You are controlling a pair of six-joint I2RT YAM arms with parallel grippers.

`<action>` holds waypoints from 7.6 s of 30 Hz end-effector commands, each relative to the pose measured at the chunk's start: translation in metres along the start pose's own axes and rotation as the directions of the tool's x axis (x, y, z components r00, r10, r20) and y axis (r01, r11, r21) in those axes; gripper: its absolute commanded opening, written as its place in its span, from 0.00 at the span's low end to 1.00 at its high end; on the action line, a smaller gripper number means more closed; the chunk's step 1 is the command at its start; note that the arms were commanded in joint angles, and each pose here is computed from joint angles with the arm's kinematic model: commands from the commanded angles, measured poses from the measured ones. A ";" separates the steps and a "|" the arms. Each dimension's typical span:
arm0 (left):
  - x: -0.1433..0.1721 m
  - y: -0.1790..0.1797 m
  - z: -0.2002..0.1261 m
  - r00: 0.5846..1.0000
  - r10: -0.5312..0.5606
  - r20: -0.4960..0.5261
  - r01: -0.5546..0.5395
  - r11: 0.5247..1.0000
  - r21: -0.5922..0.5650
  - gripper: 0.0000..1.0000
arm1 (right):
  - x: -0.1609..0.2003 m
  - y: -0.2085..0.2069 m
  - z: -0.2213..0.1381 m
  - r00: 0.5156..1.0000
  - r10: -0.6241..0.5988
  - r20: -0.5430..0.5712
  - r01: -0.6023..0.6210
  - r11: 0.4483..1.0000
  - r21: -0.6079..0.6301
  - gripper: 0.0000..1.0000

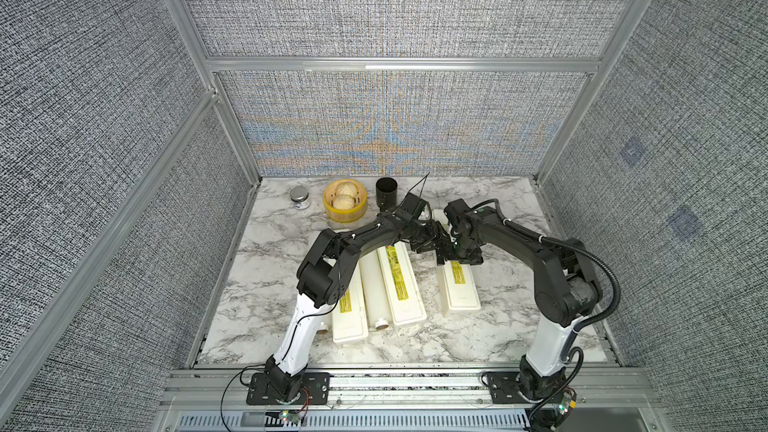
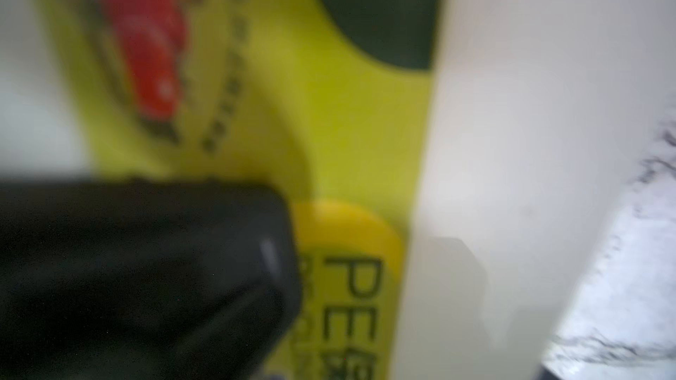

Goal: Put plastic wrap rolls into dispensers
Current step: Close the lid on the plastic wrap cutting box, then open the lid of the plastic wrap cutting box.

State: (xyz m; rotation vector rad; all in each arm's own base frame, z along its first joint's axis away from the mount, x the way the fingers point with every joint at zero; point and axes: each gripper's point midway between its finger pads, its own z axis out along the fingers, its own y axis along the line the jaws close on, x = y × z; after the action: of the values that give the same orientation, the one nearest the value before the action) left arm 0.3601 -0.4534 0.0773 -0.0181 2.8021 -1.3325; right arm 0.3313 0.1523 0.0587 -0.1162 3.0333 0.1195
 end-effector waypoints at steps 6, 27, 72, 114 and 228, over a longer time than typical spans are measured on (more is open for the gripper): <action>0.020 0.024 0.006 0.998 -0.042 -0.054 0.037 0.996 -0.080 0.67 | 0.014 0.013 -0.027 0.998 -0.063 -0.003 0.063 0.993 -0.099 0.99; 0.012 0.041 0.003 0.998 -0.058 -0.023 0.055 0.993 -0.104 0.66 | 0.080 0.007 -0.048 0.997 -0.044 -0.057 0.025 0.953 -0.301 0.99; 0.080 0.038 0.011 0.987 -0.099 -0.124 0.093 0.994 -0.054 0.67 | 0.081 0.016 -0.063 0.998 -0.068 0.015 0.068 0.910 -0.410 0.99; 0.165 -0.010 -0.004 0.917 -0.085 -0.389 0.152 0.977 0.147 0.69 | 0.095 0.029 -0.044 0.988 0.140 -0.057 -0.142 0.726 -0.673 0.94; 0.006 0.012 -0.027 0.997 -0.061 -0.041 0.064 0.994 0.087 0.63 | 0.018 -0.029 -0.062 0.999 0.030 0.032 -0.031 0.999 0.024 0.99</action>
State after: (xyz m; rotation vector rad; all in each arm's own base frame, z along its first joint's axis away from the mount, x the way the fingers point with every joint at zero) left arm 0.3537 -0.4210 0.0826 -0.1086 2.8078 -1.4529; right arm 0.3174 0.1222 0.1119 -0.0616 2.9804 0.1136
